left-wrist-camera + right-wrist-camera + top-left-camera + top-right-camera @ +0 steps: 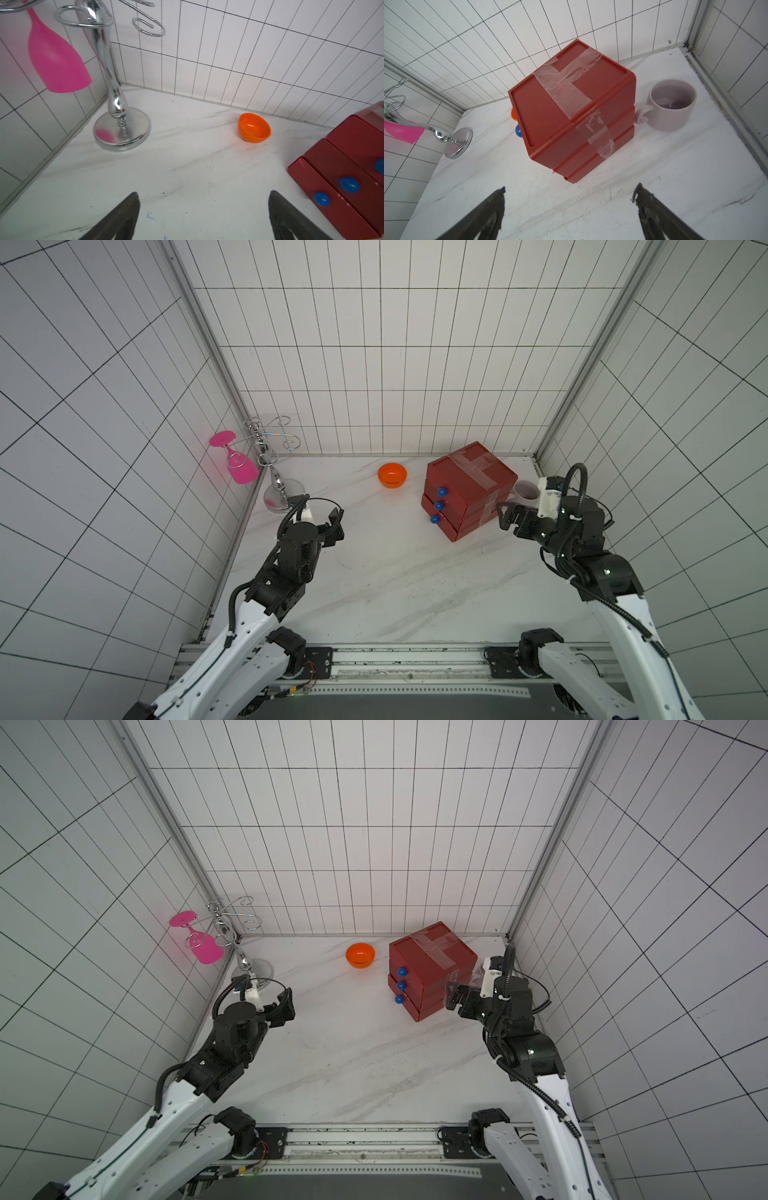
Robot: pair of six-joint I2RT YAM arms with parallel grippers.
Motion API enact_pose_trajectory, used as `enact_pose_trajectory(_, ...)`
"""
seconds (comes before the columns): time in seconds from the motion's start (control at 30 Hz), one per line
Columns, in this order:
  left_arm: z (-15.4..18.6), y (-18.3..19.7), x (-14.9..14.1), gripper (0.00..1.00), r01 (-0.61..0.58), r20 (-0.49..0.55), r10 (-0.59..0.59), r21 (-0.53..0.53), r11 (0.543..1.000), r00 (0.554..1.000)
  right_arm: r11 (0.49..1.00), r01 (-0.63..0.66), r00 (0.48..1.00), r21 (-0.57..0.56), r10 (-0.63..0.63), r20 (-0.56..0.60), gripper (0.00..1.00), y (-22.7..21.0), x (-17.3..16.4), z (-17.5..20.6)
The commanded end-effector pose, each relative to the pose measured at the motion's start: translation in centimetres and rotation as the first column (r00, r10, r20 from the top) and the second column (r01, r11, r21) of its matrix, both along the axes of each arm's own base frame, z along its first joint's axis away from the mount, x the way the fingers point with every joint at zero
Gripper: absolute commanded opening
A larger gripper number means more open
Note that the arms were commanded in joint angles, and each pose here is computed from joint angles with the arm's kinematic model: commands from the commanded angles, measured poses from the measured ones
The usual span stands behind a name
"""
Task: Place the fruit knives into the drawer by color
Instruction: Reset both arms
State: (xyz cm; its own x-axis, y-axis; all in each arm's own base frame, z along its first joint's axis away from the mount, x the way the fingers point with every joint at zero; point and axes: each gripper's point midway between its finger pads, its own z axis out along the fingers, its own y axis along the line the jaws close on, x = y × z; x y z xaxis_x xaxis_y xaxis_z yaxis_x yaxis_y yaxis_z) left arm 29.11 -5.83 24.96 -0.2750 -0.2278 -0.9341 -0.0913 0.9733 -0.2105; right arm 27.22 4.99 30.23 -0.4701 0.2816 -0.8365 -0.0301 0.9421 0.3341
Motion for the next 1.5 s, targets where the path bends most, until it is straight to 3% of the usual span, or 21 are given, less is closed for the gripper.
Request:
enact_pose_trajectory(0.0,1.3,3.1,-0.7,0.97,-0.143,0.134,0.135,0.047,0.989,0.982,0.998,0.067,0.997,-0.001,-0.067,0.030,0.99,-1.2,-0.5,-2.2)
enact_pose_trajectory(0.17,0.2,4.7,-1.6,0.97,-0.214,0.263,0.185,0.088,0.973,0.947,0.997,0.081,0.994,0.003,-0.081,0.070,0.99,-1.5,-1.4,-4.8)
enact_pose_trajectory(0.33,-1.5,5.3,-1.1,0.98,-0.267,0.323,0.194,0.197,0.943,0.926,0.992,0.115,0.991,-0.058,-0.110,0.077,0.99,-2.5,-1.5,-6.5)
enact_pose_trajectory(0.57,-5.7,7.4,2.7,0.98,-0.297,0.205,0.261,0.168,0.940,0.943,0.982,0.128,0.990,-0.138,-0.117,0.084,0.99,-3.2,-1.2,-8.2)
enact_pose_trajectory(0.77,-7.8,9.1,4.7,0.98,-0.345,0.204,0.315,0.134,0.929,0.927,0.961,0.171,0.981,-0.218,-0.146,0.127,0.99,-4.3,-0.9,-8.8)
enact_pose_trajectory(0.93,-8.8,9.1,6.5,0.98,-0.333,0.215,0.293,0.182,0.925,0.931,0.932,0.229,0.969,-0.282,-0.192,0.154,0.99,-5.6,-0.4,-10.0)
enact_pose_trajectory(1.2,-11.3,8.3,8.2,0.98,-0.251,0.183,0.216,0.196,0.948,0.959,0.899,0.325,0.936,-0.294,-0.262,0.235,0.99,-6.9,1.3,-11.7)
enact_pose_trajectory(1.33,-11.2,8.3,8.4,0.98,-0.253,0.220,0.208,0.202,0.946,0.953,0.874,0.351,0.930,-0.334,-0.284,0.235,0.99,-7.5,2.8,-13.3)
enact_pose_trajectory(1.47,-11.5,8.0,9.1,0.98,-0.234,0.193,0.194,0.215,0.948,0.962,0.872,0.323,0.943,-0.367,-0.265,0.202,0.99,-7.4,5.2,-15.7)
